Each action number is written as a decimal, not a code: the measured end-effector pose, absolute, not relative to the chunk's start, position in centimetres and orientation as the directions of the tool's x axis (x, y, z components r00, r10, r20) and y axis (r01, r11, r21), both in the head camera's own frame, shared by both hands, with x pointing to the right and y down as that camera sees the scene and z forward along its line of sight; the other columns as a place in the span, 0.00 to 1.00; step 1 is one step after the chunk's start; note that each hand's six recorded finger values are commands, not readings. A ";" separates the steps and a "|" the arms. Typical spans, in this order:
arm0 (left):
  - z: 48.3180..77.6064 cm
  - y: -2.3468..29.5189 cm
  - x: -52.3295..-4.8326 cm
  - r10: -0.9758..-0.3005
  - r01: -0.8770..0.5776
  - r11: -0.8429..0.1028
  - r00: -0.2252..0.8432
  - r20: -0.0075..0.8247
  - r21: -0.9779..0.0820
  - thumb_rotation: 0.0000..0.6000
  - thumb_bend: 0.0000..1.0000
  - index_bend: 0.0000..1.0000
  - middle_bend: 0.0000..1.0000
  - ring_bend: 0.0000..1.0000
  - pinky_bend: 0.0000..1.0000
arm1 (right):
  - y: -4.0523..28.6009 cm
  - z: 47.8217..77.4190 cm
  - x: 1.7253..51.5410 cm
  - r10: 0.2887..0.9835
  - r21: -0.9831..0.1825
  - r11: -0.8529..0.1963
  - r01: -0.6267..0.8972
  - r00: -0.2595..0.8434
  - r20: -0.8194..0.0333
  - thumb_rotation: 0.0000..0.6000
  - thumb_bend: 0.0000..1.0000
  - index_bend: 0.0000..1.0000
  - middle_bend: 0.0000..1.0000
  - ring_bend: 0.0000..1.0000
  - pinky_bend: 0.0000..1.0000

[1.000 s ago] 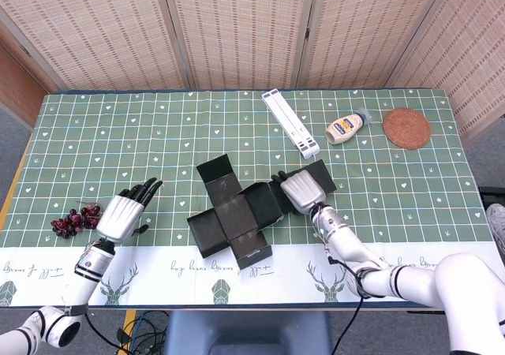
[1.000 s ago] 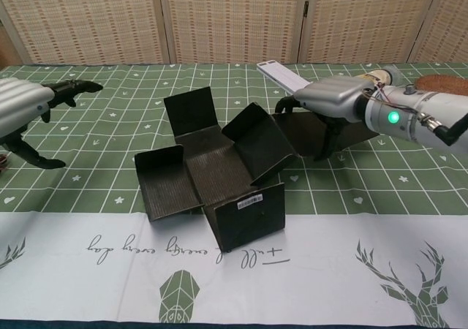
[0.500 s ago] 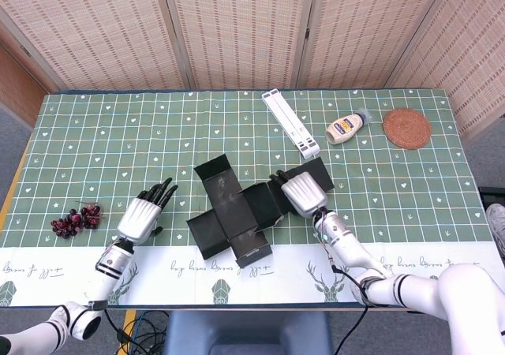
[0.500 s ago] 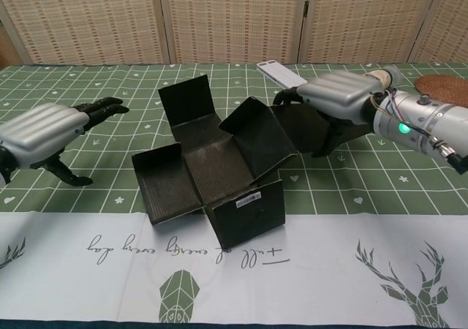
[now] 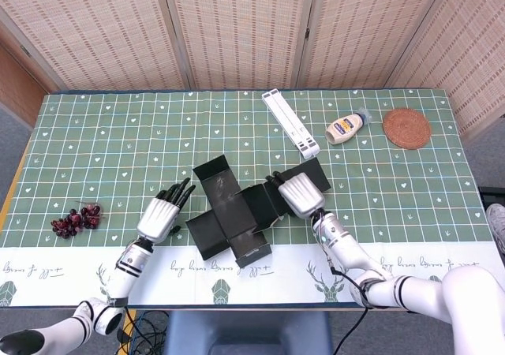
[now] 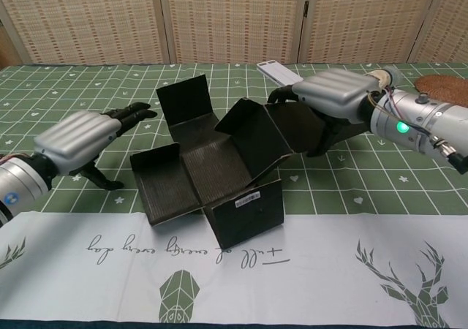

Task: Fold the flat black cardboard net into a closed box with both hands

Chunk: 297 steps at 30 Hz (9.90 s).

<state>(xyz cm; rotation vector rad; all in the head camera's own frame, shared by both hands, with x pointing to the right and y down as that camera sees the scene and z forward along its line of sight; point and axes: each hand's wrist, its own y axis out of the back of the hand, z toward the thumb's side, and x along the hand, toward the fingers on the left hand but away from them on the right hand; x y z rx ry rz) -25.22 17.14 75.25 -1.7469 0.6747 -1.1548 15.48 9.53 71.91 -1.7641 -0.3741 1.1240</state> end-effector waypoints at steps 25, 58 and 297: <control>72.5 17.2 -19.6 -0.808 -0.305 -0.501 0.499 0.312 -0.810 1.00 0.06 0.00 0.00 0.45 0.52 | 8.7 71.6 13.9 0.602 -0.823 -0.485 -0.294 0.571 -0.559 1.00 0.27 0.28 0.40 0.78 1.00; 72.9 17.6 -18.1 -0.669 -0.455 -0.740 0.580 0.465 -0.495 1.00 0.06 0.00 0.00 0.47 0.72 | 9.4 70.3 11.2 0.356 -0.788 -0.292 -0.542 0.703 -0.616 1.00 0.29 0.29 0.41 0.79 1.00; 73.9 15.0 -19.2 -0.330 -0.386 -0.920 0.673 0.662 -0.067 1.00 0.06 0.14 0.23 0.54 0.79 | 16.3 69.3 9.2 0.338 -0.947 -0.293 -0.129 0.913 -0.229 1.00 0.34 0.24 0.34 0.75 1.00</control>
